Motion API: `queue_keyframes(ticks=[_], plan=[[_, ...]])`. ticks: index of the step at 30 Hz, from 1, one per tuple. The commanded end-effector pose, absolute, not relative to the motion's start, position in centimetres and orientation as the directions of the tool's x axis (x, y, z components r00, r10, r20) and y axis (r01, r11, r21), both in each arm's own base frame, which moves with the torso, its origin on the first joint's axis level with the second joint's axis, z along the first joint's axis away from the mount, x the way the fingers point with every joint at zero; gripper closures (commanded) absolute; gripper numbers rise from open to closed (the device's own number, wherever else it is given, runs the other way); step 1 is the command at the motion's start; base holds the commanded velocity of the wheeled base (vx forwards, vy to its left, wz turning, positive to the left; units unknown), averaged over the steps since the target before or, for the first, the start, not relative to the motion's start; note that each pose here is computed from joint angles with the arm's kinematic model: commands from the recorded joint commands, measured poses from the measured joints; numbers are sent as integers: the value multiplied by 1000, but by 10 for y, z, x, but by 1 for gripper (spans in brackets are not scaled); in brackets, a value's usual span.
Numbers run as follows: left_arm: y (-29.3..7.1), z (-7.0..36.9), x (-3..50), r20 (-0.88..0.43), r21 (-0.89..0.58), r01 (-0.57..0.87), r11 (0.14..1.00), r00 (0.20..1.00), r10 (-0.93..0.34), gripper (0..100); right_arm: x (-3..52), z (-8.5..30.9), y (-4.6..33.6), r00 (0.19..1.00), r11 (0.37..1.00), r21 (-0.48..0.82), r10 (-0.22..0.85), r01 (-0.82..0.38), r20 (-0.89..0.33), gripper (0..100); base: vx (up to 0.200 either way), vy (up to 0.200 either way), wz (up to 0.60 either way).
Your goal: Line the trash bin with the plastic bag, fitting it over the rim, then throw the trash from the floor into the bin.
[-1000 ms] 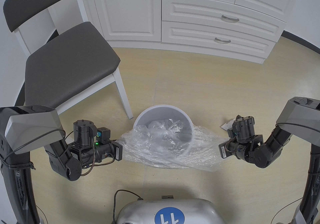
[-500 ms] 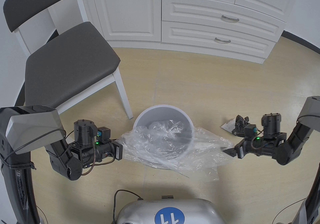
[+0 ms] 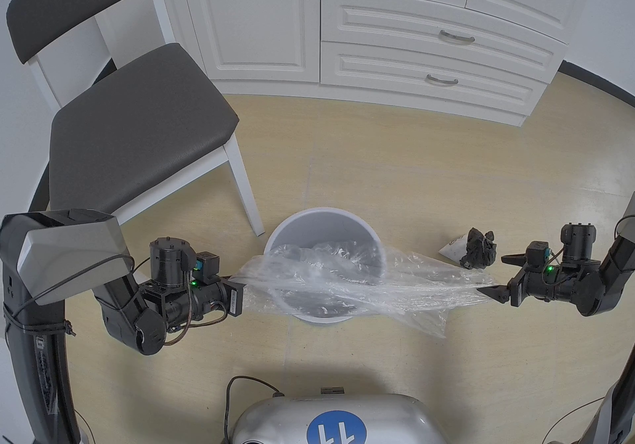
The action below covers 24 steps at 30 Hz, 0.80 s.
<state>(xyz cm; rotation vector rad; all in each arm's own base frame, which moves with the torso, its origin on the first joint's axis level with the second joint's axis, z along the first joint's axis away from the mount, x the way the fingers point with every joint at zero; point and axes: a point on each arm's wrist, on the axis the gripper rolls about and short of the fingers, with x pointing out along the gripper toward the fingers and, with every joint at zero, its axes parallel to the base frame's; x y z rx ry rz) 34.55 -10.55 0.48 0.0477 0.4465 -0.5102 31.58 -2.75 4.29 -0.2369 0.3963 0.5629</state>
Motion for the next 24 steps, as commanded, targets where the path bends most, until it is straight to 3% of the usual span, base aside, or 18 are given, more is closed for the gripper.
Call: queue_keyframes(ticks=[1, 14, 24], plan=[[-105, 5, 345, -435, -66, 480, 875, 775, -458, 100, 317, 39, -29, 770, 824, -101, 468, -558, -433, 0, 0, 0, 0], [-95, 13, 340, -498, -51, 472, 880, 752, -432, 100, 317, 45, -51, 796, 843, -100, 452, -529, -402, 0, 0, 0, 0], [-96, 21, 331, -497, -46, 485, 874, 748, -441, 100, 314, 69, -41, 807, 847, -72, 472, -527, -355, 0, 0, 0, 0]])
